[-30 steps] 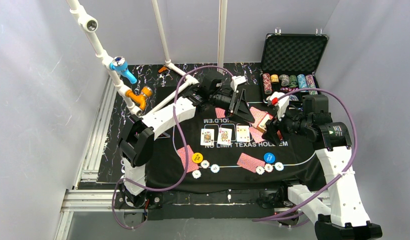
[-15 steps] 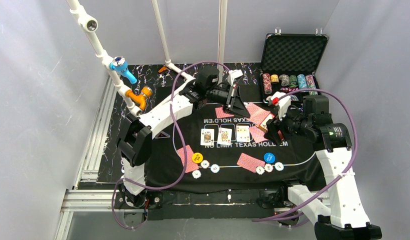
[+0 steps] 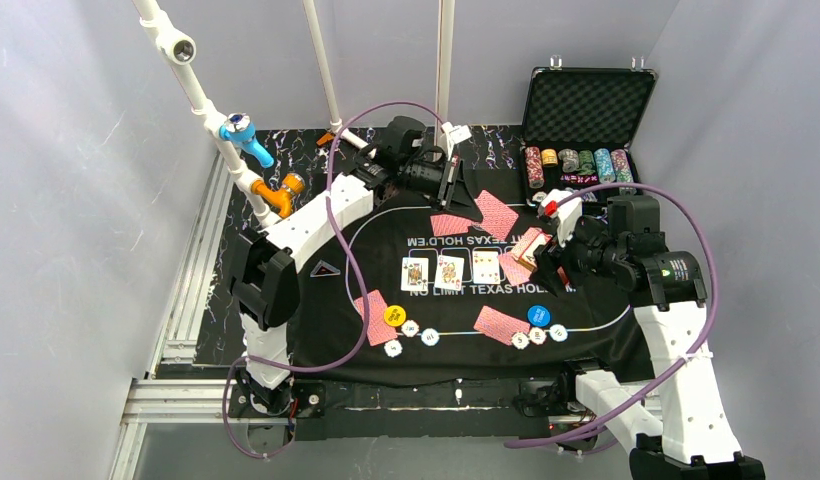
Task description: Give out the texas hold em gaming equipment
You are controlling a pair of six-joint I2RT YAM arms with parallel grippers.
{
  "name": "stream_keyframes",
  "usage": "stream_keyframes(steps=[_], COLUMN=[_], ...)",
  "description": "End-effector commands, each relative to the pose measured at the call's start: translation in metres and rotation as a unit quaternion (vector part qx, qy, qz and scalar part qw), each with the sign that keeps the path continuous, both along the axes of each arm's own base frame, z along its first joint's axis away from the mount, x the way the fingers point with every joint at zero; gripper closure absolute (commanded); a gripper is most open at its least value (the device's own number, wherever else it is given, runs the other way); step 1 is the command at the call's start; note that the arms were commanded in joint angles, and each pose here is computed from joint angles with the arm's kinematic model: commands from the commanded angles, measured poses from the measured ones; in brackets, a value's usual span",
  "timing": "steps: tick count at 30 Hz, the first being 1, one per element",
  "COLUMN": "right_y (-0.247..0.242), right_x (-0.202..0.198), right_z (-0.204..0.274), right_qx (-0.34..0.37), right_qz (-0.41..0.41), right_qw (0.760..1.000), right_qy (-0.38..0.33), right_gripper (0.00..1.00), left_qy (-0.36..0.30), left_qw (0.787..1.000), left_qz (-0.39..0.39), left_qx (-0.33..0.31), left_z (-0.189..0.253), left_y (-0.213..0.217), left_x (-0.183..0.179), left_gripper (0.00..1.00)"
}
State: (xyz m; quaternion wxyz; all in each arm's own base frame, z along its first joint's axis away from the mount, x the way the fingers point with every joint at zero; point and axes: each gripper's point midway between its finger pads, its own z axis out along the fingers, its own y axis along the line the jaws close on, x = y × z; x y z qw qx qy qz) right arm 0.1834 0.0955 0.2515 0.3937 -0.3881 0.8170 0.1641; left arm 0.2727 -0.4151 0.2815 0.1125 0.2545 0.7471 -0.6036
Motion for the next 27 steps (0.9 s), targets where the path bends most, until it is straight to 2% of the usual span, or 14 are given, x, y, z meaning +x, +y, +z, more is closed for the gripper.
stream_keyframes(steps=[1,6,13,18,27], right_y=[0.005,0.009,0.009,0.005,0.005], right_x=[-0.004,-0.007,-0.020,-0.021,-0.028], right_z=[0.025,0.036,0.041,0.048,0.046], right_qx=[0.013,0.023,0.013,-0.001,0.004], right_qz=[0.017,0.031,0.058,0.058,0.058], right_qw=[0.999,0.998,0.997,0.997,0.997], right_qy=[-0.034,-0.039,-0.040,-0.057,-0.051], right_gripper=[0.99,0.99,0.99,0.99,0.99], left_qy=[-0.107,-0.099,-0.092,-0.108,-0.152], left_qw=[0.994,0.991,0.981,0.973,0.962], left_qz=[-0.011,-0.036,-0.122,-0.139,-0.159], left_qx=[0.034,0.083,0.121,0.151,0.162], left_z=[0.011,-0.021,-0.071,-0.123,-0.165], left_y=[0.019,0.010,-0.042,-0.074,-0.109], left_x=[-0.007,-0.010,-0.041,-0.034,-0.031], left_gripper=[1.00,1.00,1.00,1.00,1.00])
